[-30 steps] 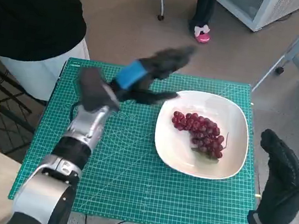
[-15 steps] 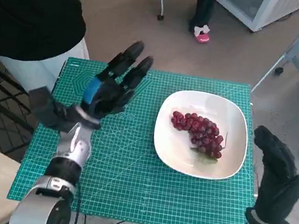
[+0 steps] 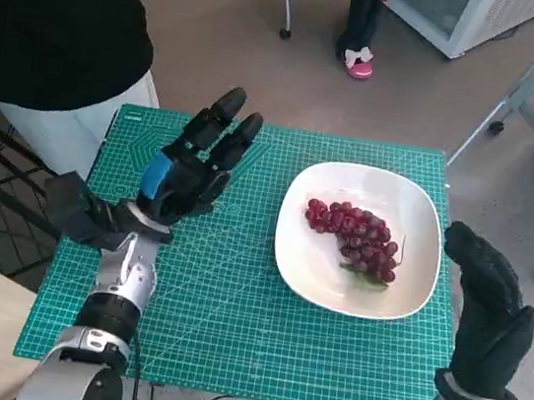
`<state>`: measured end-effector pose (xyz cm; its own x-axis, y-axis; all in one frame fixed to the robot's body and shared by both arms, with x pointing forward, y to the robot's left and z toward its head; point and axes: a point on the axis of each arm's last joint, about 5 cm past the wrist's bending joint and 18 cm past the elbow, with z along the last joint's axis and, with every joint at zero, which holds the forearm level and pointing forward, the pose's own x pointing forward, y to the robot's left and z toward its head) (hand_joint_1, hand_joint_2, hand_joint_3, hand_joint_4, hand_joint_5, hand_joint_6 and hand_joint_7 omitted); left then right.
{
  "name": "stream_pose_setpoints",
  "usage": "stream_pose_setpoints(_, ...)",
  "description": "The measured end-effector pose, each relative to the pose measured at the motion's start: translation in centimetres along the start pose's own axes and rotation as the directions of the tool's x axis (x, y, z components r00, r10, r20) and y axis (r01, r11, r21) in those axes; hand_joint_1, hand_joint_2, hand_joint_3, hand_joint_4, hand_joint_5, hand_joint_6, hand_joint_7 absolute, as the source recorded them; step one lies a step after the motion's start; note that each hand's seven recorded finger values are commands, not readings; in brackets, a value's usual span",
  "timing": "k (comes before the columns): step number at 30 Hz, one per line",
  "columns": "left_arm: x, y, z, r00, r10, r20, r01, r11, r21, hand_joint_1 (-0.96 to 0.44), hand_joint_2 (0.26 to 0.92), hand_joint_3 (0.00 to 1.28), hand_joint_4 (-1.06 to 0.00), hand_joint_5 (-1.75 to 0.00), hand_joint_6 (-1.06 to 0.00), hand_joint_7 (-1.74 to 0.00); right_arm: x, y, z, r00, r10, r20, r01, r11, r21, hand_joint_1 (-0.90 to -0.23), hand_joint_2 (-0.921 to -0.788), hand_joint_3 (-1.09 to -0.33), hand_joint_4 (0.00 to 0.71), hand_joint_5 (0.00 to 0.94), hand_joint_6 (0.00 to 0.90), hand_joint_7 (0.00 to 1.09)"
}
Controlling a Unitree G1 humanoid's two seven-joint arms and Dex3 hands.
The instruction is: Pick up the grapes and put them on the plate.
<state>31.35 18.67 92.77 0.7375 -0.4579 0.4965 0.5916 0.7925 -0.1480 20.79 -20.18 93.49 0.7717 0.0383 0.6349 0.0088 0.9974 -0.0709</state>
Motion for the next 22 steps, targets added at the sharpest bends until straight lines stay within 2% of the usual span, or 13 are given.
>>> stream_pose_setpoints(22, -2.5, -0.2, 0.5, 1.0, 0.003, 0.009, -0.003, 0.999, 0.045, -0.67, 0.921, 0.44, -0.18, -0.02, -0.27, -0.03, -0.2, -0.3, 0.3, 1.0, 0.012, 0.0, -0.012, 1.0, 0.02, -0.624, -0.921, -0.844, 0.452, 0.0, 0.219, 0.18)
